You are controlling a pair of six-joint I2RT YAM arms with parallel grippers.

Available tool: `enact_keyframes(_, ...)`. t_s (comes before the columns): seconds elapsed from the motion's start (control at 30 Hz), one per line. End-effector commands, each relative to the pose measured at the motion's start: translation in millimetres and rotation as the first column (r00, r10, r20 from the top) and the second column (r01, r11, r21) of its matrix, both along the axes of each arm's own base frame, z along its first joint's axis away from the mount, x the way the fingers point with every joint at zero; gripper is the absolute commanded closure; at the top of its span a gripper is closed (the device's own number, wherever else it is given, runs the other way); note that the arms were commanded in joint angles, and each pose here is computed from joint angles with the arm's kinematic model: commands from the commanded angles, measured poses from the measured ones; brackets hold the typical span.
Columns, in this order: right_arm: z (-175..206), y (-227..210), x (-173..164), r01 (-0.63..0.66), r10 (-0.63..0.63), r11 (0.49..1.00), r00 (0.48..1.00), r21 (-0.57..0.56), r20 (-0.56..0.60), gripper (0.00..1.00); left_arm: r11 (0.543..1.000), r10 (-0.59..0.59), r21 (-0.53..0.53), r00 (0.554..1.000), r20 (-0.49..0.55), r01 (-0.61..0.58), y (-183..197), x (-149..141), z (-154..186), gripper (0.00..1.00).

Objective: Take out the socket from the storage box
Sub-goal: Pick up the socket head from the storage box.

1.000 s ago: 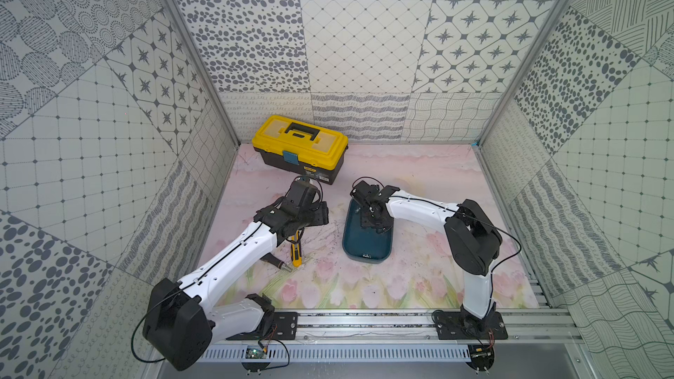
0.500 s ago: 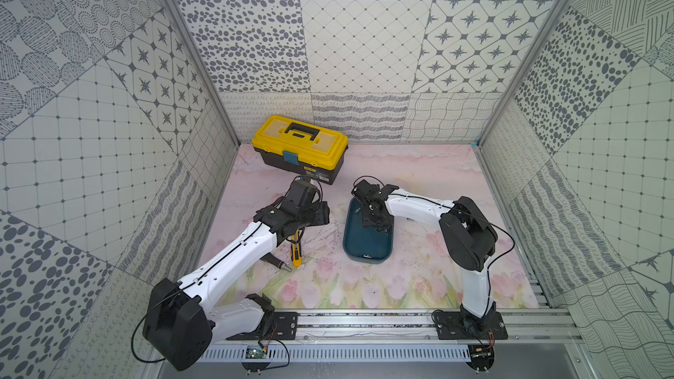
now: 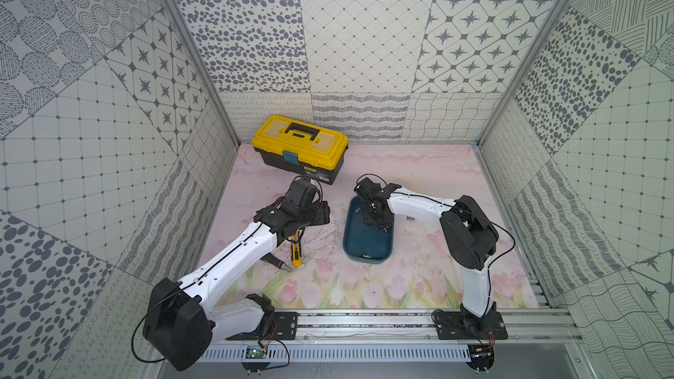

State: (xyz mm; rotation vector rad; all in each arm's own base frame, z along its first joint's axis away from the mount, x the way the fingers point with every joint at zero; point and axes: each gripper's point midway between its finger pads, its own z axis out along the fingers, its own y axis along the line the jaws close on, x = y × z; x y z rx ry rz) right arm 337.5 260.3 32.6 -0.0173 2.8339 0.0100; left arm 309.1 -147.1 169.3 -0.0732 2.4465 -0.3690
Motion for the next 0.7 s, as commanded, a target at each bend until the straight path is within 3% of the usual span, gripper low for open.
enact_keyframes(0.0,-10.9,1.5,-1.6,-0.001,0.001,1.0,1.0,0.016,-0.022,0.67,1.0,-0.01,-0.005,0.999,0.034,0.01,-1.7,4.3,6.8,0.27)
enact_keyframes(0.43,-17.7,0.9,-5.1,0.008,-0.004,0.998,0.998,0.069,-0.058,0.78,1.0,-0.01,-0.007,0.999,0.038,0.01,-1.1,2.9,7.6,0.26)
enact_keyframes(0.67,-1.0,5.5,-3.1,-0.012,0.015,0.995,0.999,0.102,-0.033,0.85,1.0,-0.011,-0.01,0.999,0.045,0.011,-0.8,2.3,10.3,0.26)
